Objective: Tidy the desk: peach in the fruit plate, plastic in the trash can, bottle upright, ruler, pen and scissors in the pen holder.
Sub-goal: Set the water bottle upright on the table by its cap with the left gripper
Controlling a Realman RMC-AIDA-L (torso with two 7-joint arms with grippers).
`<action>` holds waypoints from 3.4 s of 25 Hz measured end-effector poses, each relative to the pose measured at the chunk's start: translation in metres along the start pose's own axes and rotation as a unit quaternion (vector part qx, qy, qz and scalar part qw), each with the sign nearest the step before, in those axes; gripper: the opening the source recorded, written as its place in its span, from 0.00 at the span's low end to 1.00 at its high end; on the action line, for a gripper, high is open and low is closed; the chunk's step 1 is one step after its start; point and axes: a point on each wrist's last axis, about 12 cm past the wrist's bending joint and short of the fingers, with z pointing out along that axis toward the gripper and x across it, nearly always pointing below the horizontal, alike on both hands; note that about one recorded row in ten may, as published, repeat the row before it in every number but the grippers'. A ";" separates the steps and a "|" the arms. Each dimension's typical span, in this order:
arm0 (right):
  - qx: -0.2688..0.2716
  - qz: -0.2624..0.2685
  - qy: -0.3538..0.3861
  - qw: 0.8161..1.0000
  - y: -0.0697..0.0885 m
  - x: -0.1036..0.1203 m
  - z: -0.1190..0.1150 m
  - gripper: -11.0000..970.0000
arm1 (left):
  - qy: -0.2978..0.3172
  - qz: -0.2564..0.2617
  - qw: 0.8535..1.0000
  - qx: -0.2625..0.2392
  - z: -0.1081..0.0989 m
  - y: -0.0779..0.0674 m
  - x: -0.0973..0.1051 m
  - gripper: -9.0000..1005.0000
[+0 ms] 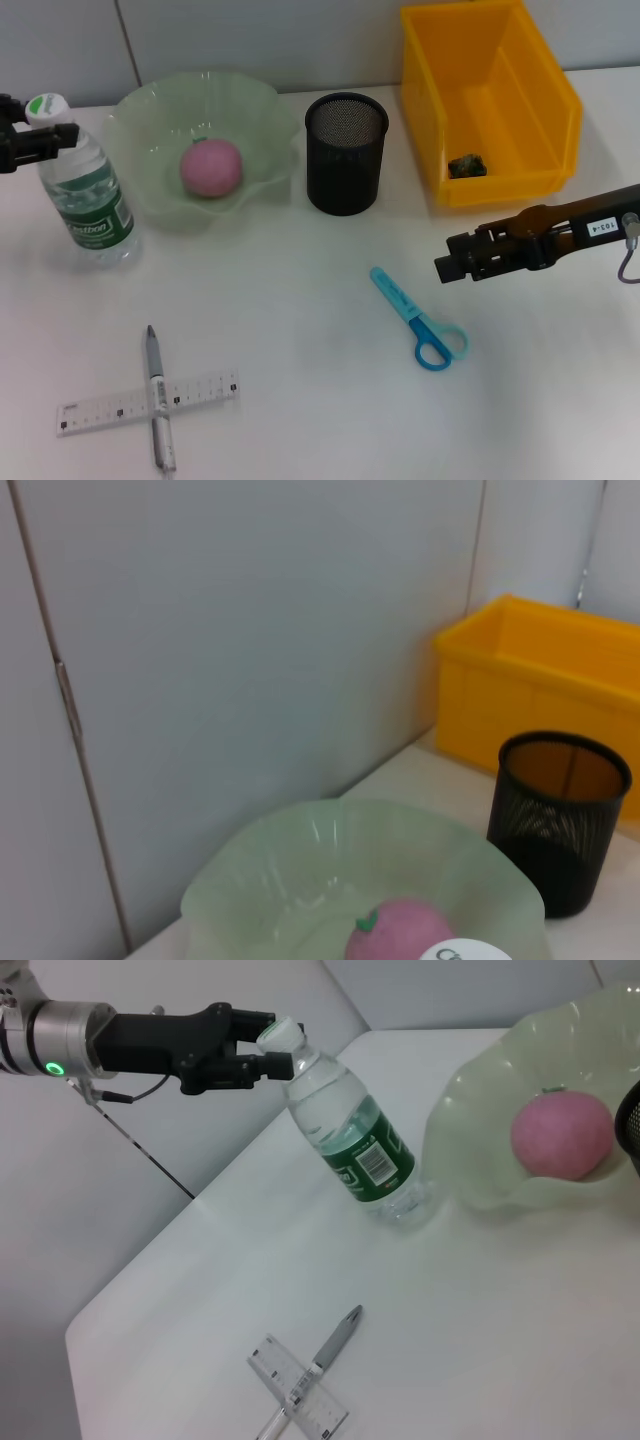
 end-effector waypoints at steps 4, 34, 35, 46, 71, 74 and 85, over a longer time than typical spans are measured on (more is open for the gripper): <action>0.001 -0.004 0.001 1.000 0.000 -0.004 -0.001 0.76 | -0.014 -0.006 1.000 0.004 -0.001 -0.001 0.003 0.44; 0.000 -0.008 0.001 1.000 0.000 -0.007 0.000 0.76 | -0.002 0.011 1.000 0.015 0.014 -0.009 0.013 0.44; 0.000 -0.008 0.001 1.000 0.000 -0.007 0.000 0.76 | -0.002 0.012 1.000 0.015 0.014 -0.009 0.013 0.44; 0.002 -0.011 0.000 1.000 0.000 -0.009 0.001 0.76 | -0.001 0.015 1.000 0.016 0.015 -0.009 0.011 0.45; -0.002 -0.011 0.001 1.000 0.001 -0.009 0.003 0.76 | 0.010 0.037 0.999 0.026 0.018 -0.014 0.006 0.45; -0.003 -0.011 0.001 1.000 0.001 -0.009 0.003 0.76 | 0.010 0.036 0.999 0.026 0.018 -0.014 0.006 0.46; -0.003 -0.009 0.001 1.000 0.001 -0.008 0.003 0.76 | 0.008 0.036 0.999 0.025 0.017 -0.014 0.006 0.76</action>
